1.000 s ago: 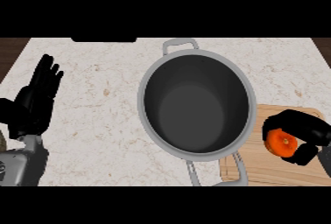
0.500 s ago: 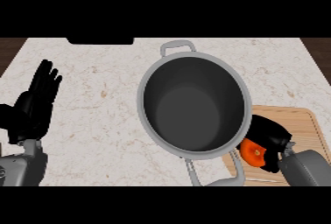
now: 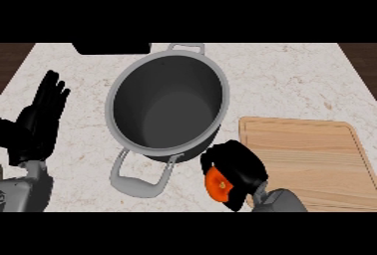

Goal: Pick the squash from the cutting board and place it in the pot

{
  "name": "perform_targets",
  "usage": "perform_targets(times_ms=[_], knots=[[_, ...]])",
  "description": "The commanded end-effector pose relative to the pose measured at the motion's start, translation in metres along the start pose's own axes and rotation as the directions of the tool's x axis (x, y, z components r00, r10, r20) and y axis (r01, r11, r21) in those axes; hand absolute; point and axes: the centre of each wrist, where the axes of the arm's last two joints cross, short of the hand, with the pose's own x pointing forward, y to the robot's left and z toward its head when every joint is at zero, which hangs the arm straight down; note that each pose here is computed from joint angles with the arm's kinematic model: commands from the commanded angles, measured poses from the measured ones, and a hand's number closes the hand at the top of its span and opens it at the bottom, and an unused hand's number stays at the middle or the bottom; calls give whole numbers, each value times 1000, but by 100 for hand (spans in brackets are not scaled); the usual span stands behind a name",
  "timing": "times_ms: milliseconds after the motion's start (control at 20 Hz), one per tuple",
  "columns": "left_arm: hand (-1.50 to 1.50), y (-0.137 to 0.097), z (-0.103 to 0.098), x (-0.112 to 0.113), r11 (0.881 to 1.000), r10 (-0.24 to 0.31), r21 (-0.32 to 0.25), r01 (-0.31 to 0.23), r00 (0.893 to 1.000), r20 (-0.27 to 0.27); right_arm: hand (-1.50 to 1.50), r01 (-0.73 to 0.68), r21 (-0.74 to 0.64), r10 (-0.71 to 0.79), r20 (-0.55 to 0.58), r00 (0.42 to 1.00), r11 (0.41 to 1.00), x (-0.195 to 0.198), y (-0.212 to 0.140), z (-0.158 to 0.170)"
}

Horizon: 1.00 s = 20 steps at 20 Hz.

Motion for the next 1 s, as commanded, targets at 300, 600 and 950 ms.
perform_targets(times_ms=[300,600,950], knots=[[0,4,1,-3,1000,2,14,-1,1000,-20,150,118,-576,-203,-85,976,809,95,-35,28],[0,3,-1,-2,1000,0,-1,0,1000,-19,150,70,-741,-263,-147,953,668,145,-46,46],[0,-10,2,1,999,19,-49,-17,999,30,150,73,-800,-397,-214,893,596,182,-46,39]])
